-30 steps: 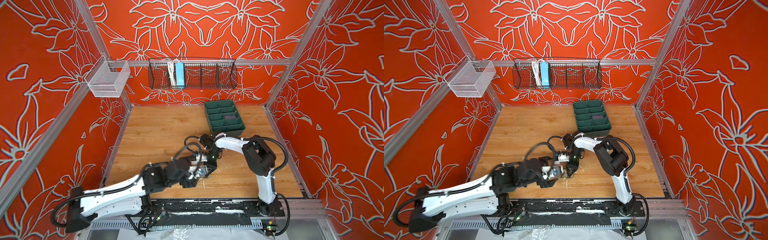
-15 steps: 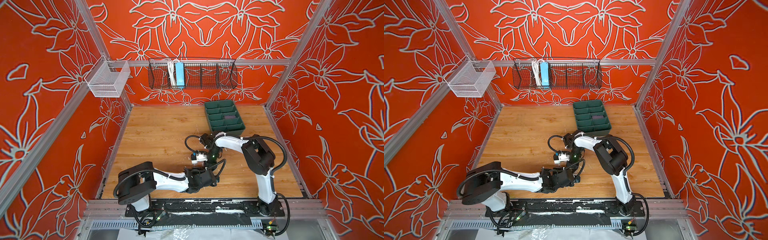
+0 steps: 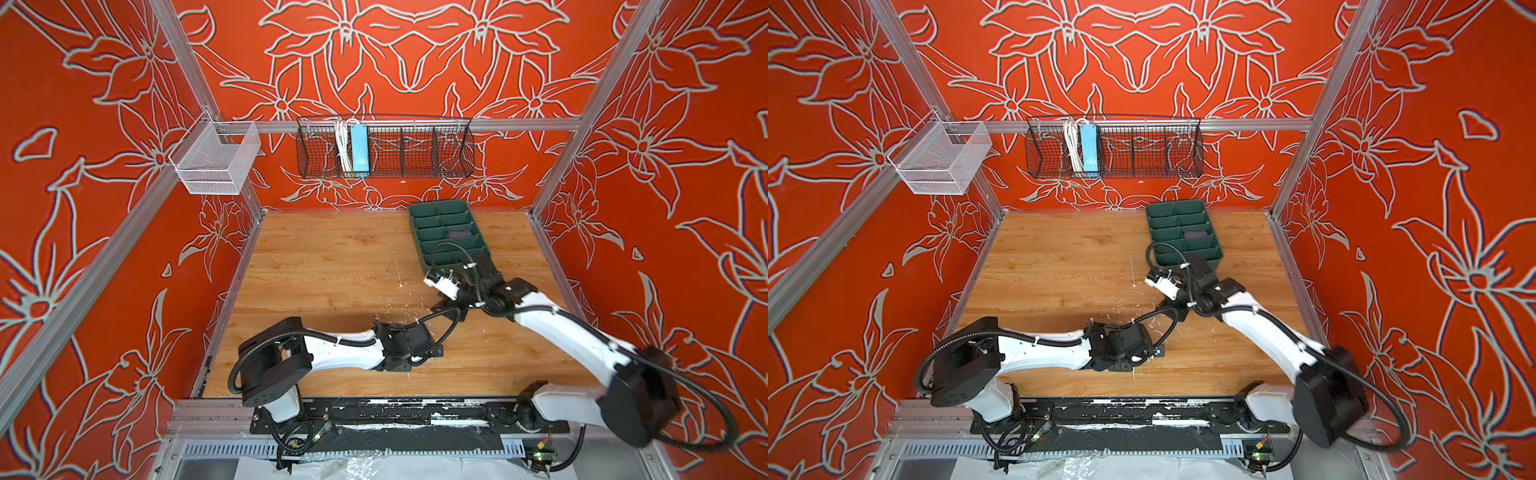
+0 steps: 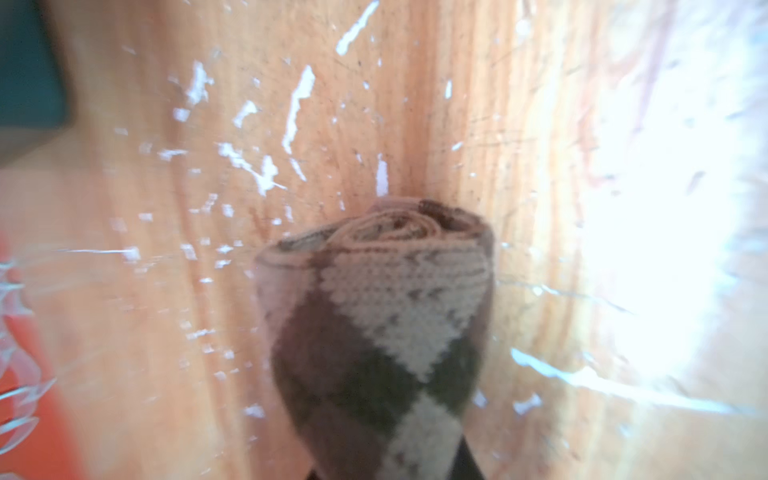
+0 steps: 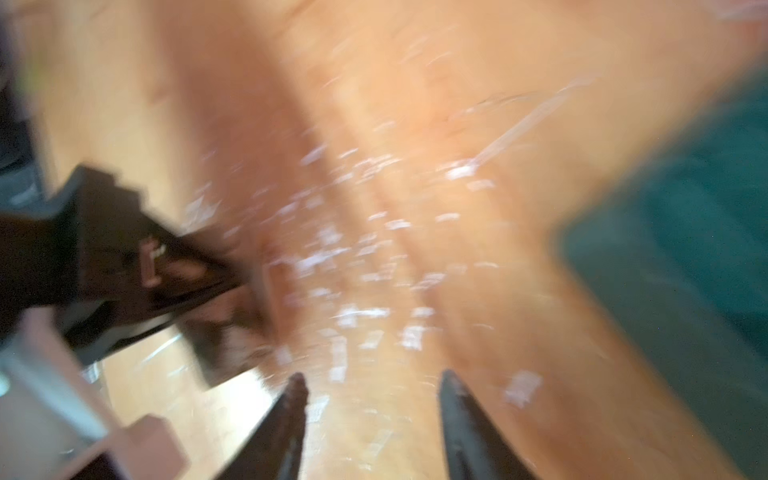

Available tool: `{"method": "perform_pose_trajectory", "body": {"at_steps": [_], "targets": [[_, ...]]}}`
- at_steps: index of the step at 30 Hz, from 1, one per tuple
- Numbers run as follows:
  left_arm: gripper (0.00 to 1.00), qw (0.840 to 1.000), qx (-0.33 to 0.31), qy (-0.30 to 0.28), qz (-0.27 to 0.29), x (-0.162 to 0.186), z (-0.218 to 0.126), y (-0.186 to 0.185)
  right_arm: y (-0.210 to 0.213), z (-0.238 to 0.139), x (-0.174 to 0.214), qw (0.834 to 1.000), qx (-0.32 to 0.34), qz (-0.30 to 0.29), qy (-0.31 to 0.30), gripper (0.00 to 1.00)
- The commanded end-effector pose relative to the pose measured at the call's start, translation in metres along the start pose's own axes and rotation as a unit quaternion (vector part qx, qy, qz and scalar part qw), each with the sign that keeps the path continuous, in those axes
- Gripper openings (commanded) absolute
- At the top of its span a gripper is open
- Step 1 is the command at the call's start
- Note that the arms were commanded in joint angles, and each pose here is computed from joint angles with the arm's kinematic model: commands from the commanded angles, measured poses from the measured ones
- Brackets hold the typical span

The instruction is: Roll the socks

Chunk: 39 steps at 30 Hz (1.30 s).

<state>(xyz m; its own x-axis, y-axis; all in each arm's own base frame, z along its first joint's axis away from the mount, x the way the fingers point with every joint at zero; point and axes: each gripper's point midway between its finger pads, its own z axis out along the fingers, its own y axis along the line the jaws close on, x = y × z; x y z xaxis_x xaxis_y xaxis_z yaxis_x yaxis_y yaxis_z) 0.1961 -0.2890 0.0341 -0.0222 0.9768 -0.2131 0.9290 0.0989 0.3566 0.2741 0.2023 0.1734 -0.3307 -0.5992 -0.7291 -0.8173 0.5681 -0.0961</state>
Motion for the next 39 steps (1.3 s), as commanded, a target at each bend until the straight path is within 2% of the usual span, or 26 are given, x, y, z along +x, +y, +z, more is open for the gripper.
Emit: {"method": "perform_pose_trajectory", "body": {"at_steps": [1, 3, 5, 7, 10, 12, 14, 16, 20, 27, 32, 35, 39], "targets": [[0.02, 0.987, 0.149, 0.058, -0.016, 0.033, 0.002, -0.043, -0.039, -0.048, -0.028, 0.983, 0.15, 0.015, -0.105, 0.64], [0.02, 0.98, 0.189, 0.061, -0.035, 0.031, 0.001, -0.043, -0.028, -0.077, -0.037, 0.975, 0.157, -0.026, -0.154, 0.66], [0.02, 0.965, 0.249, 0.057, -0.057, 0.026, -0.003, -0.047, -0.001, -0.095, -0.041, 0.969, 0.124, -0.096, -0.19, 0.66], [0.02, 0.944, 0.31, 0.061, -0.09, 0.023, -0.004, -0.045, 0.028, -0.107, -0.04, 0.961, 0.073, -0.157, -0.216, 0.65], [0.02, 0.905, 0.39, 0.085, -0.146, 0.024, 0.003, -0.041, 0.081, -0.107, -0.035, 0.946, -0.044, -0.222, -0.232, 0.63], [0.02, 0.882, 0.421, 0.101, -0.184, 0.024, 0.011, -0.036, 0.114, -0.092, -0.02, 0.932, -0.092, -0.285, -0.203, 0.64], [0.02, 0.866, 0.441, 0.115, -0.205, 0.024, 0.019, -0.032, 0.124, -0.063, -0.004, 0.925, -0.069, -0.342, -0.149, 0.67], [0.02, 0.858, 0.448, 0.13, -0.215, 0.026, 0.026, -0.031, 0.129, -0.034, 0.009, 0.918, -0.051, -0.379, -0.099, 0.67], [0.02, 0.853, 0.451, 0.137, -0.226, 0.027, 0.03, -0.028, 0.124, 0.021, 0.023, 0.909, -0.011, -0.416, -0.039, 0.69], [0.03, 0.856, 0.445, 0.131, -0.228, 0.026, 0.029, -0.024, 0.109, 0.085, 0.041, 0.917, 0.032, -0.397, 0.017, 0.72], [0.03, 0.856, 0.445, 0.131, -0.228, 0.026, 0.029, -0.023, 0.11, 0.108, 0.055, 0.927, 0.02, -0.372, 0.047, 0.69], [0.03, 0.861, 0.439, 0.122, -0.228, 0.022, 0.027, -0.019, 0.12, 0.116, 0.064, 0.929, -0.013, -0.366, 0.063, 0.58], [0.1, 0.877, 0.413, 0.091, -0.227, 0.014, 0.021, -0.008, 0.129, 0.118, 0.074, 0.924, -0.054, -0.365, 0.101, 0.25]]}}
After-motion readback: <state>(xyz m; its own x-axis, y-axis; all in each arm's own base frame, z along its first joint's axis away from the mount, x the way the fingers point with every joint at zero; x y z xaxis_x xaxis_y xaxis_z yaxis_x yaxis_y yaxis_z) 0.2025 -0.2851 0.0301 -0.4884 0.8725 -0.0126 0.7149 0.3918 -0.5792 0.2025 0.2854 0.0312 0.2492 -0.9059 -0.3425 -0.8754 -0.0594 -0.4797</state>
